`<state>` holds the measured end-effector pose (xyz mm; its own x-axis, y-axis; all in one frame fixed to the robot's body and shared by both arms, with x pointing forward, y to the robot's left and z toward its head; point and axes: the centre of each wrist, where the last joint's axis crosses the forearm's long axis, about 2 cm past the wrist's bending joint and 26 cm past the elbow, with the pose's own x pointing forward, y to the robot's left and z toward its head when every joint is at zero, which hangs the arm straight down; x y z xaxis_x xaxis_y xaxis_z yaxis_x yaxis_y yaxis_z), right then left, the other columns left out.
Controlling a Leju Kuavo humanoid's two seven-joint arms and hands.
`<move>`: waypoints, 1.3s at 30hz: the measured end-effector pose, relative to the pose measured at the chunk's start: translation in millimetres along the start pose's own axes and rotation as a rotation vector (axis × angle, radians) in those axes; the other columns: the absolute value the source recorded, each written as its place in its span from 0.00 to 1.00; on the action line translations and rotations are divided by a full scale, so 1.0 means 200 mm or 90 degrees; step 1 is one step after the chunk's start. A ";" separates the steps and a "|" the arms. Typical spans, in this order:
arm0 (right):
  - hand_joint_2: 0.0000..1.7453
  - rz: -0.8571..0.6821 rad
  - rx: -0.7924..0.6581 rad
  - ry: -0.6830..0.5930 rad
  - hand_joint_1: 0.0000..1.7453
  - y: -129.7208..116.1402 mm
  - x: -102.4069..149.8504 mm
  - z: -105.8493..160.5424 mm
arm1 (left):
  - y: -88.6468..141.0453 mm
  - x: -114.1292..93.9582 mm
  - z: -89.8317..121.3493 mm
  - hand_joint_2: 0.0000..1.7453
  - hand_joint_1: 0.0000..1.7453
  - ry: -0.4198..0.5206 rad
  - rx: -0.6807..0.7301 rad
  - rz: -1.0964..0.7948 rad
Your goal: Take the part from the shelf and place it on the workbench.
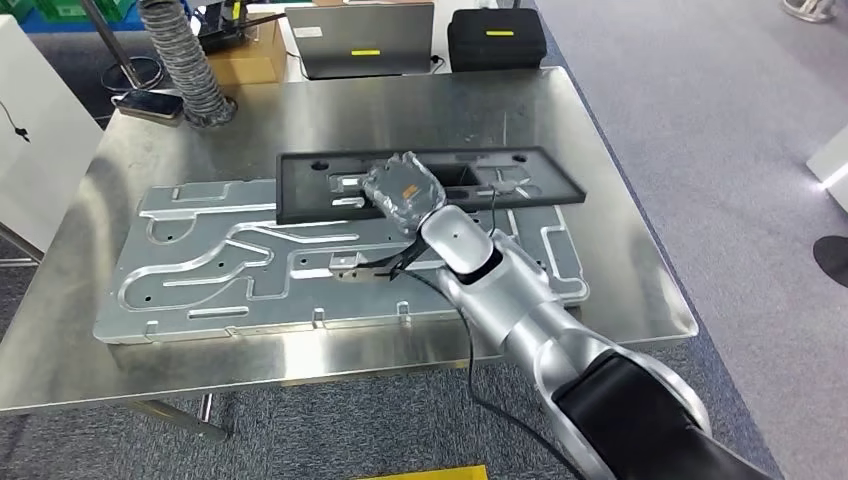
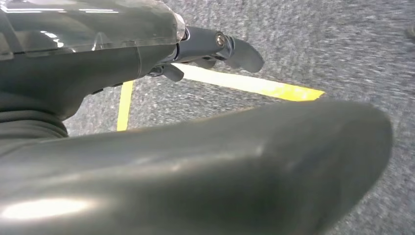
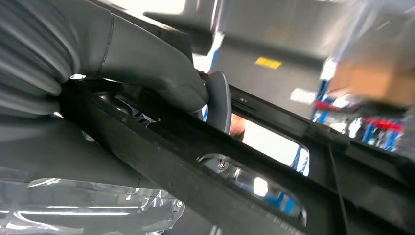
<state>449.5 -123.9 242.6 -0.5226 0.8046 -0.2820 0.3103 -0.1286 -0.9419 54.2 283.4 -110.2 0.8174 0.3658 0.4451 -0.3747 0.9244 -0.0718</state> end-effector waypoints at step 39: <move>0.00 -0.620 0.058 -0.092 0.00 0.19 0.25 0.09 | -0.01 0.01 0.00 0.00 0.00 -0.048 -0.024 -0.020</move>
<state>420.4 -100.0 189.7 -0.6110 0.5052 0.6095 -0.3651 0.5033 -0.7832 56.1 282.0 -109.9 0.7926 0.3281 0.5140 -0.3312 0.9394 -0.0890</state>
